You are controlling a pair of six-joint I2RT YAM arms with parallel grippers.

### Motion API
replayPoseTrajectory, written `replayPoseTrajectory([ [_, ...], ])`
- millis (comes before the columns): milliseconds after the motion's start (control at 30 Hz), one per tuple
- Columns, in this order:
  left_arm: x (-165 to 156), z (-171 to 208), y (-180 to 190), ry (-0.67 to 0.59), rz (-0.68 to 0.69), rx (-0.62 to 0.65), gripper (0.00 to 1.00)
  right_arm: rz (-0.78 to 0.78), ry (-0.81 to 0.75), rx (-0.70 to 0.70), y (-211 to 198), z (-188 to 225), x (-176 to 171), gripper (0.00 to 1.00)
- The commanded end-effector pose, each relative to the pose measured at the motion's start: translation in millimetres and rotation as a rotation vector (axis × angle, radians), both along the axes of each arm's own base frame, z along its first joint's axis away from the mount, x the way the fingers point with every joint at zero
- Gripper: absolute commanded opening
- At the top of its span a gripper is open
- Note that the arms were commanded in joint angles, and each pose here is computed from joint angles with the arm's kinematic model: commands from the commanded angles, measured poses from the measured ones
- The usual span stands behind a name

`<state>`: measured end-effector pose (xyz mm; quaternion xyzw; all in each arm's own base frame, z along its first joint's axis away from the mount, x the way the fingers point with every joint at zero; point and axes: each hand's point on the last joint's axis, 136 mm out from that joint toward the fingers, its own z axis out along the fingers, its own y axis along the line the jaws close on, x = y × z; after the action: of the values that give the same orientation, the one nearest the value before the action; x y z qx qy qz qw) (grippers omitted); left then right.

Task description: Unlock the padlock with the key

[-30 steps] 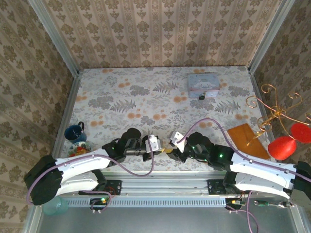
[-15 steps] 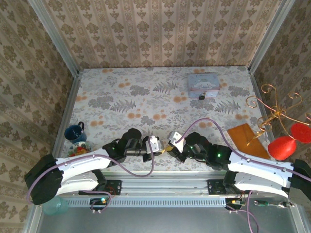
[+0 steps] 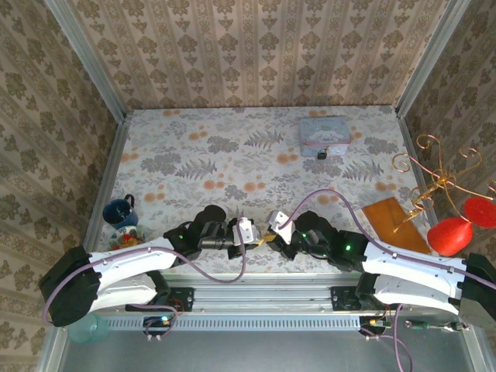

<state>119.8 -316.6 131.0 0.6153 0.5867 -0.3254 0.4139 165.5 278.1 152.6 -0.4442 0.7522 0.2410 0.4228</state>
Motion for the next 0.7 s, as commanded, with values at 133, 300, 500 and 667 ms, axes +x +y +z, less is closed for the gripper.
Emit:
replayPoseTrajectory([
  [133, -5.6, 6.7, -7.0, -0.010, -0.052, -0.003, 0.00, 0.020, -0.008, 0.007, 1.9, 4.5, -1.7, 0.05],
  [300, -3.6, 14.5, -4.8, -0.031, -0.032, -0.032, 0.00, -0.005, -0.011, 0.009, -1.6, 5.3, 0.5, 0.00],
  [500, 5.0, 35.2, 4.0, -0.057, 0.037, -0.128, 0.21, -0.091, -0.008, 0.210, -1.1, 34.3, 8.2, 0.00],
  [667, 8.4, 69.3, 21.8, -0.043, 0.073, -0.312, 0.34, -0.142, 0.033, 0.466, 7.1, 73.8, 13.5, 0.00],
])
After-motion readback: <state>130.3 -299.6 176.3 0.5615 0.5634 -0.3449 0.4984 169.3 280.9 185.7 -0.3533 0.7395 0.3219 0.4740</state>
